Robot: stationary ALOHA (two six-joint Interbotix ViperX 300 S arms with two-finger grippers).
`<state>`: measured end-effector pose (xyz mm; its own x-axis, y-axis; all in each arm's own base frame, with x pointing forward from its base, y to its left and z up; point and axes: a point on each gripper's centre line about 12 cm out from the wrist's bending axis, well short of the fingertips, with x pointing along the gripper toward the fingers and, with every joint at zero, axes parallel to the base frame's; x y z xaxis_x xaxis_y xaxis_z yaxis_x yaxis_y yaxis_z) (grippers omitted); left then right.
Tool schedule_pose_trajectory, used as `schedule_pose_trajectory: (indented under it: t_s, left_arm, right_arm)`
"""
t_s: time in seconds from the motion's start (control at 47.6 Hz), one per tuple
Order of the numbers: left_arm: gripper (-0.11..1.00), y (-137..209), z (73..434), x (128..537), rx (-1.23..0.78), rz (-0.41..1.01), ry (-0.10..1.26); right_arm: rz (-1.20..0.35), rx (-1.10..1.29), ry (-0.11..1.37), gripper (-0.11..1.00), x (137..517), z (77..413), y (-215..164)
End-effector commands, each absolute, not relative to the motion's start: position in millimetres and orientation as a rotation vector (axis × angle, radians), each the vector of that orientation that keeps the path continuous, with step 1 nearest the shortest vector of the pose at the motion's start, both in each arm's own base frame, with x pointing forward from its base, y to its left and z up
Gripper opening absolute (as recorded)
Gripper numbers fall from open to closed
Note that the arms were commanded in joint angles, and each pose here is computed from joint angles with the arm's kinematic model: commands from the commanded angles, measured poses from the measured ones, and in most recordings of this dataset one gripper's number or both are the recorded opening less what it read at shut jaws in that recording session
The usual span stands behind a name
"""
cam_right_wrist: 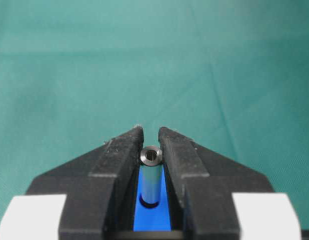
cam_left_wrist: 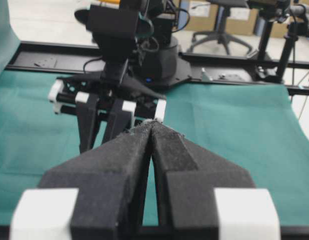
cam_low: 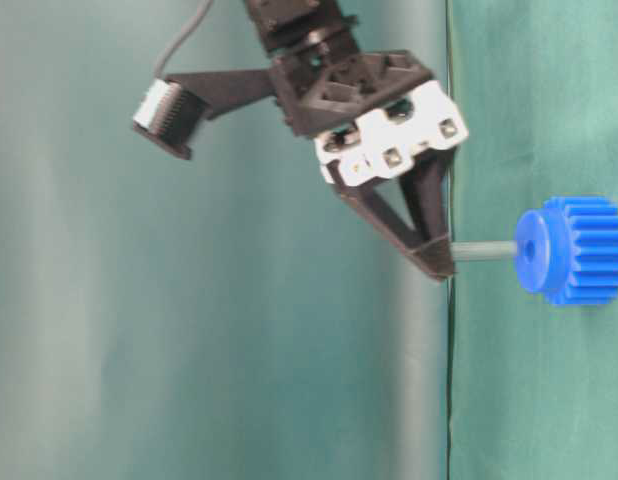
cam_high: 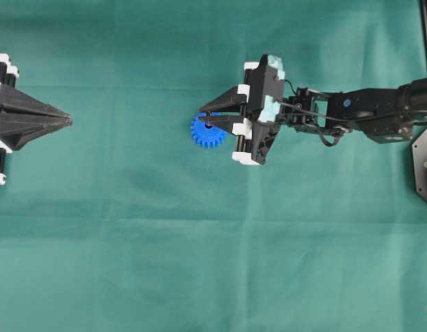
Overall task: Insert the shaft placed at a random location into the center hole of the small gear at another random location.
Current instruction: 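Lower the shaft into the gear hole and press it down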
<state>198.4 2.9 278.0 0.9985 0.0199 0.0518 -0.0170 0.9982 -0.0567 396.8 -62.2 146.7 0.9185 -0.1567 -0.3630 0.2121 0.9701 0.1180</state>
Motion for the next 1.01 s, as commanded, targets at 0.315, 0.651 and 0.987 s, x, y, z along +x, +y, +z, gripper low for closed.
schedule_pose_trajectory:
  t_s: [0.315, 0.651, 0.987]
  left_arm:
    - [-0.01, 3.3, 280.8, 200.0, -0.056, 0.021, -0.063]
    - [-0.01, 3.3, 280.8, 200.0, -0.056, 0.021, -0.063]
    - [-0.01, 3.3, 279.6, 199.8, -0.056, 0.021, -0.060]
  right_arm:
    - [-0.197, 0.173, 0.346, 0.26, 401.5, 143.6, -62.5]
    - [-0.198, 0.174, 0.376, 0.26, 405.5, 129.3, -62.5]
    - [-0.199, 0.175, 0.398, 0.26, 406.3, 120.1, -62.6]
